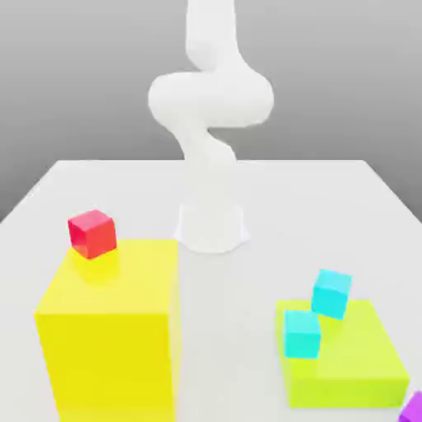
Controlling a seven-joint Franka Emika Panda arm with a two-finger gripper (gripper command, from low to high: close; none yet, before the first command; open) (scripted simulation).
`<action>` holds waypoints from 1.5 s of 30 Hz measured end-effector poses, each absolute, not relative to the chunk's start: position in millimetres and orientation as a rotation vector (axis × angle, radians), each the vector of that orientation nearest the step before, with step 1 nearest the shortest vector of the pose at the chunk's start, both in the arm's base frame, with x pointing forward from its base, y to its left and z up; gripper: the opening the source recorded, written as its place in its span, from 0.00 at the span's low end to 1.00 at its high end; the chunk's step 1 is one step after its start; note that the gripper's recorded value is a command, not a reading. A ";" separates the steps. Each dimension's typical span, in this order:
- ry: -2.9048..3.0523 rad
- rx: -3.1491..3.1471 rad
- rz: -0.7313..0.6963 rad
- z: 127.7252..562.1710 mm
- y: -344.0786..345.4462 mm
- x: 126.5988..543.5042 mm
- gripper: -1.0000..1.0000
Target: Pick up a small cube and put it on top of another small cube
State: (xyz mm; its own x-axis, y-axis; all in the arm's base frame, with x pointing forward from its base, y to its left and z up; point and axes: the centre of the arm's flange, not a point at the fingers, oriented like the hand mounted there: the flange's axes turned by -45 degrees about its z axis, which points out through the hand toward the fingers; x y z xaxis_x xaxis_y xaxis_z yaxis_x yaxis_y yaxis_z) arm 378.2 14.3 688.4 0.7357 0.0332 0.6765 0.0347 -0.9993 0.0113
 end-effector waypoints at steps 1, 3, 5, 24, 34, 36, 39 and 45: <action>-0.092 -2.939 -1.104 678.1 21.0 391.5 0.50; -0.159 -2.963 -1.035 657.0 34.6 415.6 0.50; -0.227 -2.984 -0.967 634.6 49.0 437.6 0.50; -0.890 -3.004 -0.306 352.9 214.7 543.8 0.50; -1.161 -2.919 -0.007 177.0 280.4 523.2 0.50; -1.166 -2.917 -0.002 144.9 281.3 522.0 0.00; -1.166 -2.917 -0.002 144.9 281.3 522.0 0.00; -1.167 -2.916 0.001 164.6 281.8 522.0 0.00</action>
State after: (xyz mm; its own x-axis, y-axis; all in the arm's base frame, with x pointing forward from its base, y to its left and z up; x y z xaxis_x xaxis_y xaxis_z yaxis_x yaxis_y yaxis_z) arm 522.0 281.8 164.6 0.7238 0.6900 0.0001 0.6900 -0.7238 -0.0013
